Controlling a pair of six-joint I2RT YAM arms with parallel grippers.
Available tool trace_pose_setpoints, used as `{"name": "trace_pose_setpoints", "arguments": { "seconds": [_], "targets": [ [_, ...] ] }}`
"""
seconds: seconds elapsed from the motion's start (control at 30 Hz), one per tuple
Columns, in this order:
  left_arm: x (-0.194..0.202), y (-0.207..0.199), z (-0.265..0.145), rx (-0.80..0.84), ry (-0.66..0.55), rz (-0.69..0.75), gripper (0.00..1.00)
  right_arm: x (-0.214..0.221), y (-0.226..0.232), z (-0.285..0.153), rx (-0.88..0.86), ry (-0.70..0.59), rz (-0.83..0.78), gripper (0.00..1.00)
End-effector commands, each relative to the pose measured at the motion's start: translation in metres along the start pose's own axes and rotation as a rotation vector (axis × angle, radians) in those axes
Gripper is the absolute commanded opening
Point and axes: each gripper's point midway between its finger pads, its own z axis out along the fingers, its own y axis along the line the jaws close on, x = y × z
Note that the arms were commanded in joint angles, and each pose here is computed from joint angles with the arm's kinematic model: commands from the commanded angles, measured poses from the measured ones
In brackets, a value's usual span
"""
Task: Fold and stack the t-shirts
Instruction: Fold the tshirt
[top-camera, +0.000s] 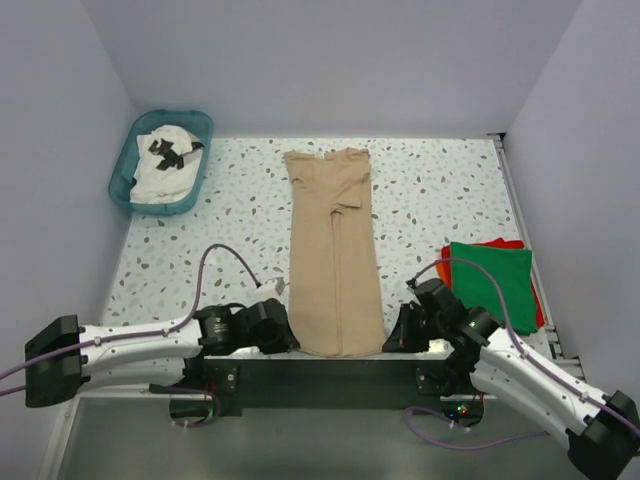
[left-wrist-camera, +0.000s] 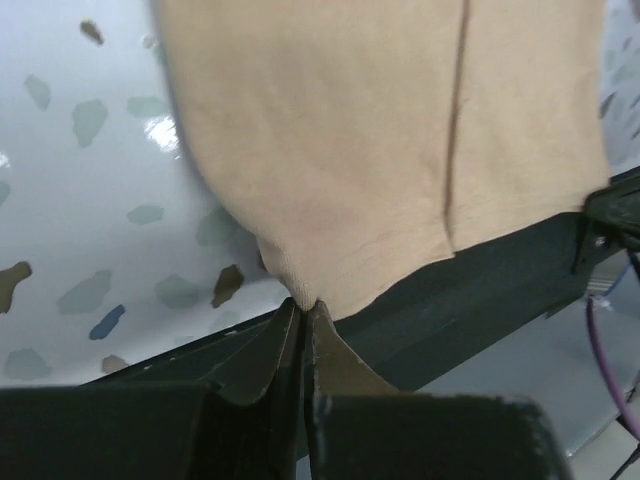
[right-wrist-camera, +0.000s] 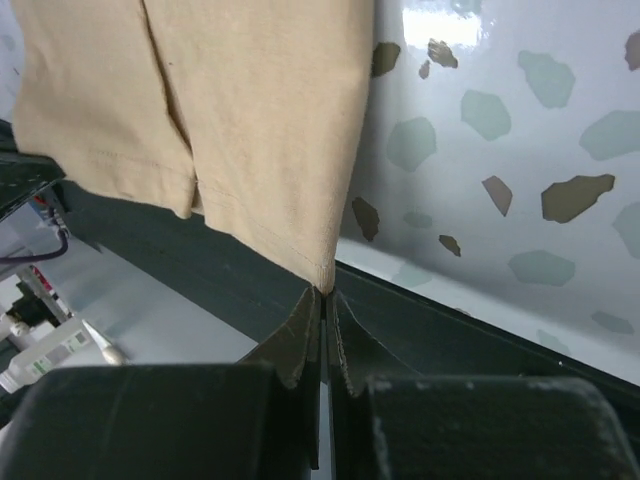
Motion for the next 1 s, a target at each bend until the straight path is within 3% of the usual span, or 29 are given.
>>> {"name": "trace_pose_setpoints", "arguments": {
  "seconds": [0.0, 0.2, 0.43, 0.63, 0.97],
  "targets": [
    [-0.031, -0.025, -0.007, 0.030, -0.106, 0.005, 0.00, -0.029, 0.028, -0.008, -0.007, -0.068, -0.072, 0.00],
    [-0.097, -0.038, -0.001, 0.045, -0.215, -0.012, 0.00, -0.096, 0.073, -0.015, 0.015, -0.260, -0.131, 0.00],
    [-0.198, -0.064, 0.005, 0.042, -0.365, -0.049, 0.00, -0.183, 0.114, -0.006, 0.084, -0.428, -0.180, 0.00],
    [-0.266, -0.071, 0.019, 0.007, -0.433, -0.074, 0.00, -0.256, 0.117, 0.000, 0.102, -0.508, -0.127, 0.00],
    [-0.327, -0.050, 0.060, -0.051, -0.425, -0.128, 0.00, -0.334, 0.118, 0.015, 0.053, -0.531, -0.076, 0.00]
  ]
}}
